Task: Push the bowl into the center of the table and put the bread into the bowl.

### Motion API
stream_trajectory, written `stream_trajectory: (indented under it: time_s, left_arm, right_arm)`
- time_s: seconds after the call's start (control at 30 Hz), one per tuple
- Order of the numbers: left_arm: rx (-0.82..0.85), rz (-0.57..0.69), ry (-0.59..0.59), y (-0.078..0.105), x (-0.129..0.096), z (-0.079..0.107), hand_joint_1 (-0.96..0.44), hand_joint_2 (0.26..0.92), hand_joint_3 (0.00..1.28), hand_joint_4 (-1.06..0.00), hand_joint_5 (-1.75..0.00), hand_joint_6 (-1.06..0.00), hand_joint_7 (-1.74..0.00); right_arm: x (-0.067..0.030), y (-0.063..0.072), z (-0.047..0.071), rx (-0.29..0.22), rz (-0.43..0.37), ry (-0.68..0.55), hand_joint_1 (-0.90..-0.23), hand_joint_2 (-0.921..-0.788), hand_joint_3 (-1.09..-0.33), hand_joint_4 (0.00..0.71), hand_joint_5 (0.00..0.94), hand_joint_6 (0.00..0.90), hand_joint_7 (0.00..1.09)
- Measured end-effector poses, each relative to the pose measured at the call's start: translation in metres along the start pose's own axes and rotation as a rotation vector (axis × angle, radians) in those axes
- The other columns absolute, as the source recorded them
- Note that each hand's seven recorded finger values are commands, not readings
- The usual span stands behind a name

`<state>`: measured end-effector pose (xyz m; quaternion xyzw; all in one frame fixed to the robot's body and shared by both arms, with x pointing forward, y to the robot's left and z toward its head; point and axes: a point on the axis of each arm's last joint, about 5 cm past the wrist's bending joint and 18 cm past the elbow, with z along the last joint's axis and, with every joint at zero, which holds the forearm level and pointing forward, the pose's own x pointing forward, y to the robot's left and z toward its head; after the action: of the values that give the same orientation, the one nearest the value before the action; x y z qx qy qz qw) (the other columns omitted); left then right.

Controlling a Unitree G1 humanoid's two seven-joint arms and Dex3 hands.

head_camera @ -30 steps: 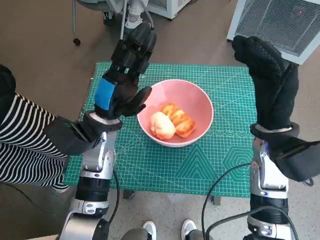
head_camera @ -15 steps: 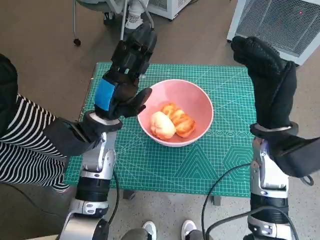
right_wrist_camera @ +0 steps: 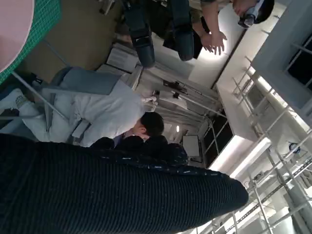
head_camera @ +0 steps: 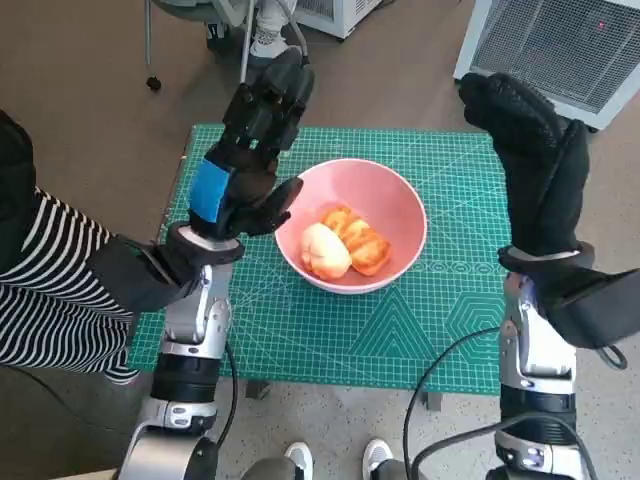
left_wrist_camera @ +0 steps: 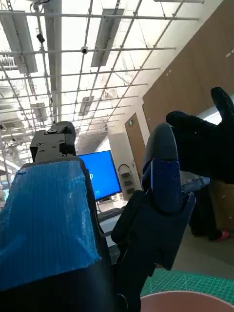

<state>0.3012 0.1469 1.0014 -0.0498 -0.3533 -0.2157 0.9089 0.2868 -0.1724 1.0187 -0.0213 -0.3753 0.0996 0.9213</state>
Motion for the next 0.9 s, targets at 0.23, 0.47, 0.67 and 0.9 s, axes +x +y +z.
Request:
stream_trajectory:
  time_s: [0.23, 0.47, 0.67, 0.9]
  left_arm:
    - [0.006, 0.004, -0.011, 0.003, -0.0034, -0.0023, -0.75, 0.921, 0.45, -0.09, -0.05, 0.0, -0.41]
    - [0.005, 0.012, -0.015, 0.0054, -0.0066, -0.0061, -0.74, 0.921, 0.44, -0.09, -0.04, 0.0, -0.43]
    - [0.002, 0.02, -0.024, 0.0064, -0.0081, -0.0084, -0.73, 0.921, 0.41, -0.1, -0.04, 0.0, -0.46]
    - [0.005, 0.024, -0.034, 0.0069, -0.0084, -0.0099, -0.74, 0.921, 0.38, -0.12, -0.05, 0.0, -0.48]
  right_arm:
    - [-0.0018, -0.0011, -0.0041, 0.003, 0.001, 0.014, -0.781, -0.921, -0.732, 0.194, 0.0, 0.084, 0.49]
    - [-0.001, -0.0019, -0.006, 0.003, 0.001, 0.012, -0.778, -0.921, -0.733, 0.193, 0.0, 0.089, 0.49]
    - [-0.0003, -0.0019, -0.0067, 0.002, 0.002, 0.006, -0.777, -0.921, -0.733, 0.194, 0.001, 0.091, 0.49]
    - [-0.0006, -0.0023, -0.007, 0.0, 0.0, 0.002, -0.786, -0.921, -0.733, 0.199, 0.003, 0.098, 0.49]
